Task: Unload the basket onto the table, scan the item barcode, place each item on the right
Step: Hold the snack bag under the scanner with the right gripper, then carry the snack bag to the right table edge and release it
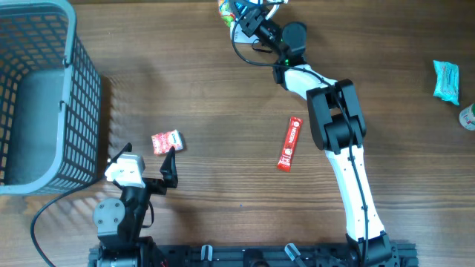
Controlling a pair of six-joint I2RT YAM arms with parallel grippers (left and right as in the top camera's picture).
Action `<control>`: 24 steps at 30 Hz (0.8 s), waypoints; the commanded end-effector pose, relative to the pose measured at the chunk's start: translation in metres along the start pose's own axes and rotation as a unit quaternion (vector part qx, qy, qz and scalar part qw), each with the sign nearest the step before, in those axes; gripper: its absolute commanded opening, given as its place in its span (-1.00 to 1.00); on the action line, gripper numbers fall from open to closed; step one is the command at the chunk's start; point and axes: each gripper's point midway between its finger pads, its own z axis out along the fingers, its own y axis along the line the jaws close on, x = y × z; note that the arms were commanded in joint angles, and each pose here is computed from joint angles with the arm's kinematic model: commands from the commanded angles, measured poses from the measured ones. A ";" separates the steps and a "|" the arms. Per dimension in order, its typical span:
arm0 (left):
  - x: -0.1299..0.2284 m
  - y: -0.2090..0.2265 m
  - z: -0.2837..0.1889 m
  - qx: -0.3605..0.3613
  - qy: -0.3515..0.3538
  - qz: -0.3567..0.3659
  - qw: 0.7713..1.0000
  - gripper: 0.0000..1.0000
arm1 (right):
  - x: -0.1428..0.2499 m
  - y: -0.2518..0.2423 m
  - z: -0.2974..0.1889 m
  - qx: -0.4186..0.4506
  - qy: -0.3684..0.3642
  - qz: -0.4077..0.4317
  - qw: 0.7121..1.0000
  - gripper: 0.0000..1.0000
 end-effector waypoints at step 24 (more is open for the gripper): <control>0.001 0.000 0.000 0.001 0.000 -0.005 1.000 1.00 | -0.168 0.009 -0.156 -0.072 0.097 0.078 0.990 -0.91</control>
